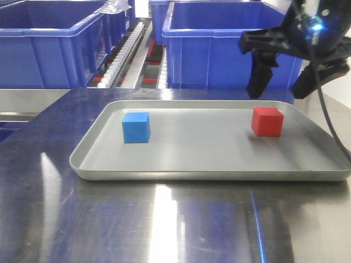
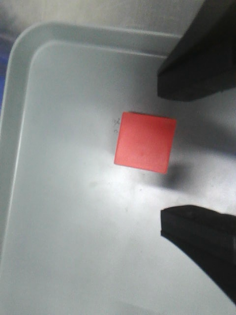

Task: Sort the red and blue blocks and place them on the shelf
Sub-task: 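Lower the open right gripper over the red cube, then close the right gripper on the red cube and lift it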

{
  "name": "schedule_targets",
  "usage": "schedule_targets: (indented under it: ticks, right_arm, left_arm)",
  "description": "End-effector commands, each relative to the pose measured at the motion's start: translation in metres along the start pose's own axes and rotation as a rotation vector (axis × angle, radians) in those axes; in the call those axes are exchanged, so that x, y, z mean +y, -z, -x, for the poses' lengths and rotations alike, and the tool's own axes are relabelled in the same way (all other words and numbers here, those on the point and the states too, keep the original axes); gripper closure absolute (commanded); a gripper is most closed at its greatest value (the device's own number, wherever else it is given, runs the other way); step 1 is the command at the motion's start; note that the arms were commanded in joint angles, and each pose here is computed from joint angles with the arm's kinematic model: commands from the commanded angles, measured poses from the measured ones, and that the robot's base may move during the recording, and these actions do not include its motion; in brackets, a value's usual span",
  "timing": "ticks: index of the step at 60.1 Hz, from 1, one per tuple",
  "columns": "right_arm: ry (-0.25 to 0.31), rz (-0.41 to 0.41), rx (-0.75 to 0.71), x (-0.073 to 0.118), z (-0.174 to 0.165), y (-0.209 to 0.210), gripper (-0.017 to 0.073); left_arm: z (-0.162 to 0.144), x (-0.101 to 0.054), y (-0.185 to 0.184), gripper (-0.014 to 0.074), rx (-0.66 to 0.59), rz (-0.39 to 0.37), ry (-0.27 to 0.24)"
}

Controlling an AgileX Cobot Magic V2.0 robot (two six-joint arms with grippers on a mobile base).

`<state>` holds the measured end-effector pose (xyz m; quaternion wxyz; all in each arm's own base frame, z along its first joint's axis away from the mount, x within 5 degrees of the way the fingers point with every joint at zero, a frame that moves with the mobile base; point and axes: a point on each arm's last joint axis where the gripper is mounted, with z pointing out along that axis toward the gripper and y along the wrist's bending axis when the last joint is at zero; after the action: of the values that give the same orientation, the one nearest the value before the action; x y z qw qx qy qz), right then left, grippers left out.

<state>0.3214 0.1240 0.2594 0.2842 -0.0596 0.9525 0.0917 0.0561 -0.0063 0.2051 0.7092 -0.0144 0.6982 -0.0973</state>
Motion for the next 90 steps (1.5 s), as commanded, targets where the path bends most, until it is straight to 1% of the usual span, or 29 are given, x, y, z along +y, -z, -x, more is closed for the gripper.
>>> schedule_targets:
  ticks: [1,13,25,36,40,44,46,49,54,58,59,62,70,75,81,87,90]
  right_arm:
    - [0.004,0.023,-0.095,0.005,0.020,0.016,0.0053]
    - [0.004,0.014,-0.057,0.006,0.026,0.002,0.0056]
    - [0.006,-0.007,0.002,0.004,0.022,-0.014,0.0056]
    - [0.003,-0.013,0.025,0.003,0.020,-0.024,0.0057]
    - [0.002,-0.013,0.023,0.003,0.020,-0.026,0.0071]
    - [0.002,-0.010,0.011,0.003,0.021,-0.026,0.0111]
    - [0.002,-0.009,0.006,0.003,0.022,-0.026,0.0148]
    - [0.002,-0.007,-0.002,0.003,0.022,-0.026,0.0218]
    - [0.002,-0.004,-0.013,0.003,0.023,-0.026,0.0356]
    - [0.002,-0.002,-0.023,0.004,0.024,-0.025,0.0487]
    - [0.002,-0.001,-0.026,0.004,0.025,-0.025,0.0507]
    - [0.002,0.003,-0.042,0.004,0.026,-0.022,0.0498]
    - [0.003,0.023,-0.124,0.006,0.034,0.000,0.0495]
    - [0.003,0.045,-0.217,0.008,0.040,0.028,0.0495]
    - [0.012,0.074,-0.361,0.009,0.044,0.069,0.0495]
    - [0.005,0.094,-0.517,0.001,0.036,0.107,0.0495]
    - [-0.007,0.095,-0.588,-0.007,0.027,0.123,0.0495]
  left_arm:
    - [-0.004,0.000,0.000,0.0393,-0.058,-0.018,0.009]
    - [-0.004,0.000,0.000,0.0393,-0.058,-0.018,0.009]
    - [-0.004,0.000,0.000,0.0394,-0.058,-0.018,0.009]
    - [-0.004,0.000,0.000,0.0393,-0.058,-0.018,0.009]
    - [-0.004,0.000,0.000,0.0393,-0.058,-0.018,0.009]
    - [-0.004,0.000,0.000,0.0394,-0.058,-0.018,0.009]
    - [-0.004,0.000,0.000,0.0393,-0.058,-0.018,0.009]
    - [-0.004,0.000,0.000,0.0393,-0.058,-0.018,0.009]
    - [-0.004,0.000,0.000,0.0393,-0.058,-0.018,0.009]
    - [-0.004,0.000,0.000,0.0393,-0.058,-0.018,0.009]
    - [-0.004,0.000,0.000,0.0393,-0.058,-0.018,0.009]
    - [-0.004,0.000,0.000,0.0393,-0.058,-0.018,0.009]
    - [-0.004,0.000,0.000,0.0393,-0.058,-0.018,0.009]
    - [-0.004,0.000,0.000,0.0394,-0.058,-0.018,0.009]
    - [-0.004,0.000,0.000,0.0394,-0.058,-0.018,0.009]
    - [-0.004,0.000,0.000,0.0393,-0.058,-0.018,0.009]
    - [-0.004,0.000,0.000,0.0393,-0.058,-0.018,0.009]
